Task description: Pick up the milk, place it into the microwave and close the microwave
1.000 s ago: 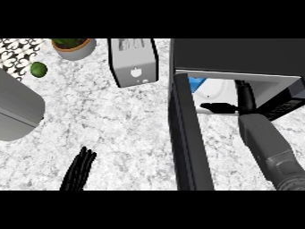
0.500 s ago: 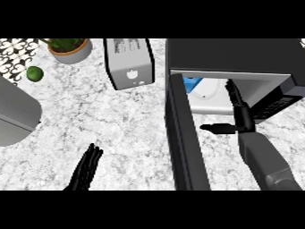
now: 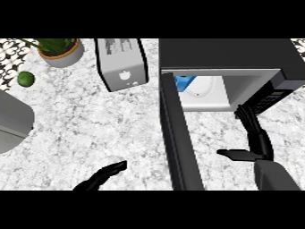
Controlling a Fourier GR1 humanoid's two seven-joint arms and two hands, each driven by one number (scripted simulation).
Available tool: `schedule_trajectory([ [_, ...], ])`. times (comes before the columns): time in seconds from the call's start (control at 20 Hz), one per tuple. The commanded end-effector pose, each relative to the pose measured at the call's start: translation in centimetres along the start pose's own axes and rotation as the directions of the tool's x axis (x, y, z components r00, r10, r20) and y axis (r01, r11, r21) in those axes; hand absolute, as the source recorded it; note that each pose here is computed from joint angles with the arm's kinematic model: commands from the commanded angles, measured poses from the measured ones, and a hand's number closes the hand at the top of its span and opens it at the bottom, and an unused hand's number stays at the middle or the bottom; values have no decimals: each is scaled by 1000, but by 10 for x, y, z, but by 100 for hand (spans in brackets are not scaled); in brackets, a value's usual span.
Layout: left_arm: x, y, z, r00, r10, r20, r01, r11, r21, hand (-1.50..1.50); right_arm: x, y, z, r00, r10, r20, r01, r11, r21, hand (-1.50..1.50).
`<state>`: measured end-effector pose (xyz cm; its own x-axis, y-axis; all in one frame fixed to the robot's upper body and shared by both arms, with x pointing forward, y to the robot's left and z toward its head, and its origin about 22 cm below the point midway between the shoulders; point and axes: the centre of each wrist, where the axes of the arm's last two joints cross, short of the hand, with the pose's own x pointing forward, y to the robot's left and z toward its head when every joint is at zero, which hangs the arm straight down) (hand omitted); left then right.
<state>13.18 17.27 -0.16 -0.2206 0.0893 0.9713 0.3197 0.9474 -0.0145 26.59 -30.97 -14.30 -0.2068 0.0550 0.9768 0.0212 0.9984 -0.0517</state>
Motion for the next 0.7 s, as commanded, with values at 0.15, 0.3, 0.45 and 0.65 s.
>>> schedule_trajectory([
  [0.15, -24, -4, -7, 990, -122, -65, 117, 990, -77, 150, 4, -45, 39, 984, -148, 94, 148, 989, 12, -150],
  [0.3, -16, 0, -16, 983, -164, -86, 151, 979, -138, 150, 8, -50, 51, 981, -162, 105, 160, 987, 25, -150],
  [0.45, -27, -11, -20, 963, -254, -87, 223, 937, -268, 150, 8, -40, 58, 981, -161, 109, 159, 987, 28, -150],
  [0.65, -36, -38, -33, 951, -303, -68, 260, 896, -359, 150, 28, -66, 65, 981, -150, 126, 145, 988, 43, -150],
])
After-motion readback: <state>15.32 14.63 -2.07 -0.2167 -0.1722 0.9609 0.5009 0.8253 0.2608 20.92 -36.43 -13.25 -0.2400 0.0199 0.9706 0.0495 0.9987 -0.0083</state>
